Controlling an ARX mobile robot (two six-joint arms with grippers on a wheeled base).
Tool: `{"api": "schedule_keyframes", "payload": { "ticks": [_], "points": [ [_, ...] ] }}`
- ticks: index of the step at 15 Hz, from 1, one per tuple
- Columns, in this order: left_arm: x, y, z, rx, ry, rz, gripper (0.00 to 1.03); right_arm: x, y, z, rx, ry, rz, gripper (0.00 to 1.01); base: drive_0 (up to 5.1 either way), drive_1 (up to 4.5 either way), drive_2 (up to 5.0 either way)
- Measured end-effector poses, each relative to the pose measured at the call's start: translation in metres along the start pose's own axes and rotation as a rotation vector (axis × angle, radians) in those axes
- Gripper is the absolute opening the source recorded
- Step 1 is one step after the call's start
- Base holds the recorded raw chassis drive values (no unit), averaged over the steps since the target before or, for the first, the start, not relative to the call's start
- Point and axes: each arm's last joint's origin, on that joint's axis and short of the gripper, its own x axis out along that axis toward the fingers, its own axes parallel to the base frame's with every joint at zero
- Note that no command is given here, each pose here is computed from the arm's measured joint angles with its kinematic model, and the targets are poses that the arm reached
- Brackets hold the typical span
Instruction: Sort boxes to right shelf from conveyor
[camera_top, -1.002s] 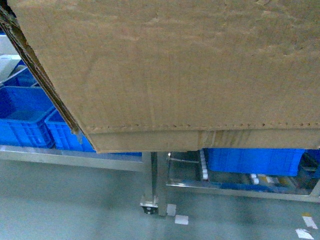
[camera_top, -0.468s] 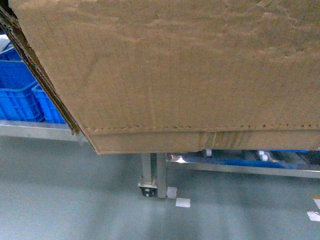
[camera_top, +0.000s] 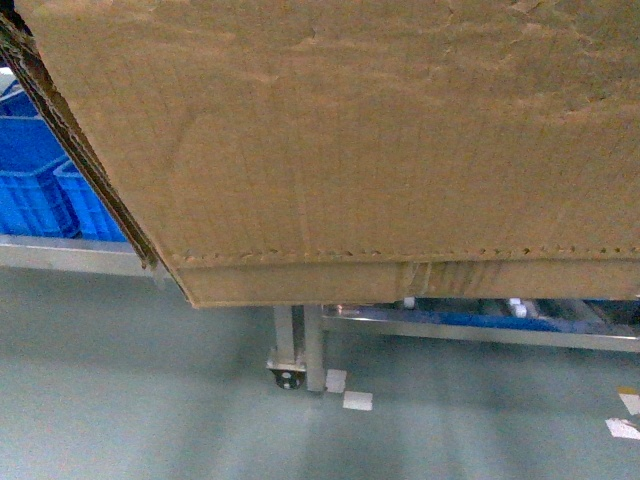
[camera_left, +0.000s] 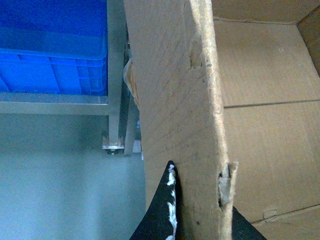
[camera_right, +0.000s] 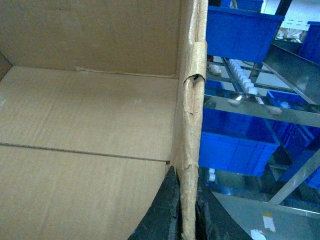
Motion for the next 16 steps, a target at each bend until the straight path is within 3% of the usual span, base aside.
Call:
{"api": "schedule_keyframes", "payload": {
  "ticks": [10,16],
  "points": [
    [0.0001,0.0,0.0001,0.0,-0.001,0.0,0.04,-0.0001,0.0,0.0001,0.0,0.0,0.0,0.04,0.0,0.0,0.0],
    [0.0002,-0.0007,-0.0001,0.002,-0.001,-0.002,0.04,-0.0003,-0.0007,0.0003,0.0,-0.001,-0.007,0.04,3.8,-1.81,-1.8]
  ]
}}
